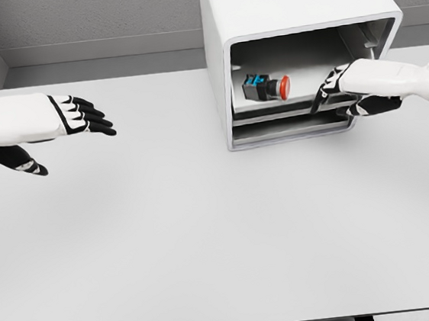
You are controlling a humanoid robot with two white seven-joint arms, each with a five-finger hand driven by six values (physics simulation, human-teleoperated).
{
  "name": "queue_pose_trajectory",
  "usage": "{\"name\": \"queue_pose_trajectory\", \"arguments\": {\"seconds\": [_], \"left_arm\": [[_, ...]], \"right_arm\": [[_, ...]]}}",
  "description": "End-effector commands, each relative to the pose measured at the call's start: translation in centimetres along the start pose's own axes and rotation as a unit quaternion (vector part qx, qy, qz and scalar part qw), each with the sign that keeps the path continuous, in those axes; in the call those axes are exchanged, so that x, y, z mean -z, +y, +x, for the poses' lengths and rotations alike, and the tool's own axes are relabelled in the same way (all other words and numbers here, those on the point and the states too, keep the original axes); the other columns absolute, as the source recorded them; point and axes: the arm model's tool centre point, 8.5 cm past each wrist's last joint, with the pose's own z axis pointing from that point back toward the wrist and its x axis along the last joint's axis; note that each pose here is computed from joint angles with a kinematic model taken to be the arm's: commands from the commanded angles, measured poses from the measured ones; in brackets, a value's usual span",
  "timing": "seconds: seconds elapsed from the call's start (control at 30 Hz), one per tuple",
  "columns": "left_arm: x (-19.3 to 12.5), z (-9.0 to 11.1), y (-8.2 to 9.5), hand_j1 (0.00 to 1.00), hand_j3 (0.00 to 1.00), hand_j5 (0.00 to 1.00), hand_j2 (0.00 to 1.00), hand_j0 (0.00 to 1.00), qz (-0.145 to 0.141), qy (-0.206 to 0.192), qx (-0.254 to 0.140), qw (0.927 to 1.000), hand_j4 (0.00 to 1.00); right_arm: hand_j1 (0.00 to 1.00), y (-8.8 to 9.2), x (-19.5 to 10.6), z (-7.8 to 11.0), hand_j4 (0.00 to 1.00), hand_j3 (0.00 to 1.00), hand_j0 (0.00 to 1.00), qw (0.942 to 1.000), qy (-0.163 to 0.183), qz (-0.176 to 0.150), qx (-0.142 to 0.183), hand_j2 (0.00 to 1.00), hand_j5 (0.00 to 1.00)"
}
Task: Slide open multi-storey tabletop storage cabinets and put open load switch and slide close multi-storey tabletop storage cabinets
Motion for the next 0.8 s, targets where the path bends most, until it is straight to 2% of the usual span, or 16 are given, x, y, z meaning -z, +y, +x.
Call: {"name": "queue_pose_trajectory", "arguments": {"seconds": [0.0,0.2,0.33,0.37,0.4,0.47,0.6,0.7,0.77], "left_arm": [[-0.1,0.0,0.1,1.0,1.0,1.0,1.0,1.0,0.002,0.0,-0.002,1.0,1.0],[0.0,0.0,0.1,1.0,1.0,1.0,1.0,1.0,0.002,0.0,-0.001,1.0,1.0],[0.5,0.2,0.2,1.0,1.0,1.0,1.0,1.0,0.005,-0.007,-0.002,1.0,1.0],[0.9,0.2,0.0,1.0,1.0,1.0,1.0,1.0,0.005,-0.011,-0.005,0.9999,1.0],[1.3,0.3,-1.1,1.0,1.0,1.0,1.0,1.0,-0.003,-0.017,-0.017,0.9997,1.0],[1.4,0.3,-1.6,1.0,1.0,1.0,1.0,1.0,-0.005,-0.017,-0.022,0.9996,1.0],[1.4,0.3,-1.8,1.0,1.0,1.0,1.0,1.0,-0.007,-0.018,-0.024,0.9995,1.0],[1.4,0.3,-1.9,1.0,1.0,1.0,1.0,1.0,-0.008,-0.018,-0.025,0.9995,1.0],[1.4,0.3,-1.9,1.0,1.0,1.0,1.0,1.0,-0.008,-0.018,-0.025,0.9995,1.0]], "right_arm": [[0.62,0.0,-0.2,-0.1,0.62,0.62,0.62,1.0,0.003,0.005,-0.007,0.62,0.62],[0.64,-3.3,-2.5,-0.3,0.64,0.64,0.64,0.9983,0.018,-0.049,-0.024,0.64,0.64],[0.64,-3.4,-5.9,0.5,0.64,0.64,0.64,0.9969,0.033,-0.062,-0.036,0.64,0.64],[0.64,-2.8,-6.3,0.6,0.64,0.64,0.64,0.9971,0.035,-0.058,-0.035,0.64,0.64],[0.64,-2.6,-6.6,0.9,0.64,0.64,0.64,0.9974,0.035,-0.049,-0.039,0.64,0.64],[0.64,-2.5,-7.3,1.1,0.64,0.64,0.64,0.9972,0.04,-0.048,-0.042,0.64,0.64],[0.64,1.4,-5.7,1.5,0.64,0.64,0.64,0.9996,0.023,0.001,-0.016,0.64,0.64],[0.64,1.7,-3.6,1.8,0.64,0.64,0.64,0.9996,0.006,0.017,-0.023,0.64,0.64],[0.64,1.7,-1.6,1.4,0.64,0.64,0.64,0.9995,0.0,0.023,-0.023,0.64,0.64]]}}
